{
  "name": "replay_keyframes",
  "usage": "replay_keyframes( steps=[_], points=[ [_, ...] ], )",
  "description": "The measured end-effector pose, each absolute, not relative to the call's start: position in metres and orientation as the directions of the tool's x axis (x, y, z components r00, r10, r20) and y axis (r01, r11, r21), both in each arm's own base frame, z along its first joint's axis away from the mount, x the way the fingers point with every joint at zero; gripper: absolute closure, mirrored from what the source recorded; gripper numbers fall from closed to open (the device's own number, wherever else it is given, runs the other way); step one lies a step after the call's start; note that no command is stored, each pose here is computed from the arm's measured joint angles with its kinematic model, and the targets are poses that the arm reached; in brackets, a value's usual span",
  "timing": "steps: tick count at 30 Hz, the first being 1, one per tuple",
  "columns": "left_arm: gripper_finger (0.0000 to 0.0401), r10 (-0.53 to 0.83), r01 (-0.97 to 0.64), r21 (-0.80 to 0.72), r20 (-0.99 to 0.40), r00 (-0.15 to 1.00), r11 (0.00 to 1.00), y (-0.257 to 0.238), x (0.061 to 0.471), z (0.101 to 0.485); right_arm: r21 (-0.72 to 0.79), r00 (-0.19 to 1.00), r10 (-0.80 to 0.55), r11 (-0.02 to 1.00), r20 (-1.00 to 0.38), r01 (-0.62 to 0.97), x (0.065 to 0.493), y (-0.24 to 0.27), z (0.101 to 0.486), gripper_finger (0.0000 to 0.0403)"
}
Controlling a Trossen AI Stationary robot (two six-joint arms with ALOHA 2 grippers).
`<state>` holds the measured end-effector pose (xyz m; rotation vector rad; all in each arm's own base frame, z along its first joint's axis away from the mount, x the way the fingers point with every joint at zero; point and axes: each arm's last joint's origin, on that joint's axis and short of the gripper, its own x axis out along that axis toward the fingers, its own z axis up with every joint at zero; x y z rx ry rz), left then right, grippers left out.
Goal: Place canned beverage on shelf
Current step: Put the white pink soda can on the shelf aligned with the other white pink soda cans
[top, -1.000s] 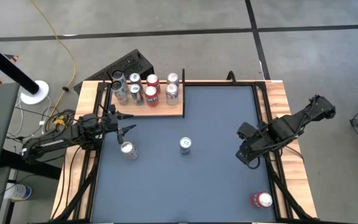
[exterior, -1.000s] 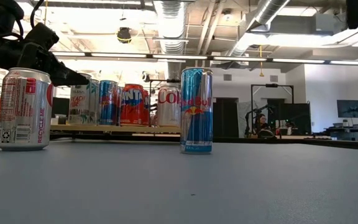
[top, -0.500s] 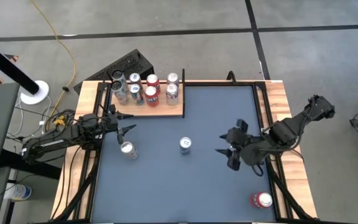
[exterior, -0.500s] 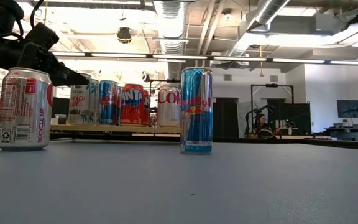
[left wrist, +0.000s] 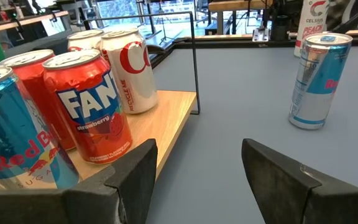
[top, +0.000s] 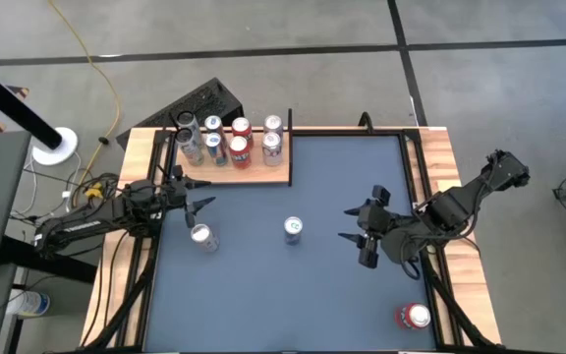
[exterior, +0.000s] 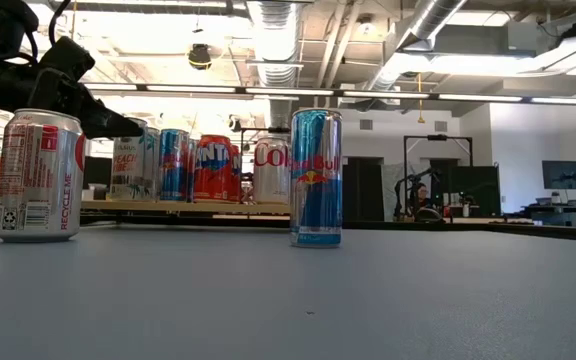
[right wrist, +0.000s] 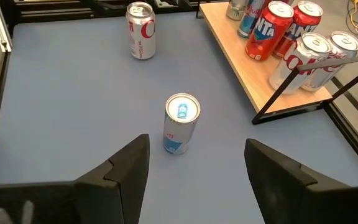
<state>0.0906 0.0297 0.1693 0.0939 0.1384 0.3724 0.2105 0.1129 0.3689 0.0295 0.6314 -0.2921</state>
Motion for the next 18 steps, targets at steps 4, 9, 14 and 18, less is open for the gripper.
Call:
replay_keyframes(
  steps=[4, 9, 14, 18],
  points=[
    [0.0176, 0.351, -0.357, -0.037, -0.116, 0.929, 0.933, 0.029, 0.091, 0.170, -0.069, 0.746, -0.270, 0.955, -0.609, 0.289, 0.208, 0.111, 0.366, 0.0154],
    [0.0176, 0.335, -0.354, -0.396, -0.118, 0.935, 0.847, 0.029, 0.091, 0.169, -0.047, 0.713, -0.287, 0.940, -0.640, 0.337, 0.204, 0.109, 0.363, 0.0154],
    [0.0176, 0.281, -0.297, -0.465, -0.106, 0.954, 0.834, 0.027, 0.092, 0.170, -0.047, 0.711, -0.288, 0.940, -0.641, 0.338, 0.204, 0.109, 0.363, 0.0154],
    [0.0176, 0.235, -0.237, -0.423, -0.057, 0.970, 0.875, 0.025, 0.088, 0.188, -0.057, 0.704, -0.295, 0.938, -0.646, 0.342, 0.204, 0.107, 0.362, 0.0154]
  ],
)
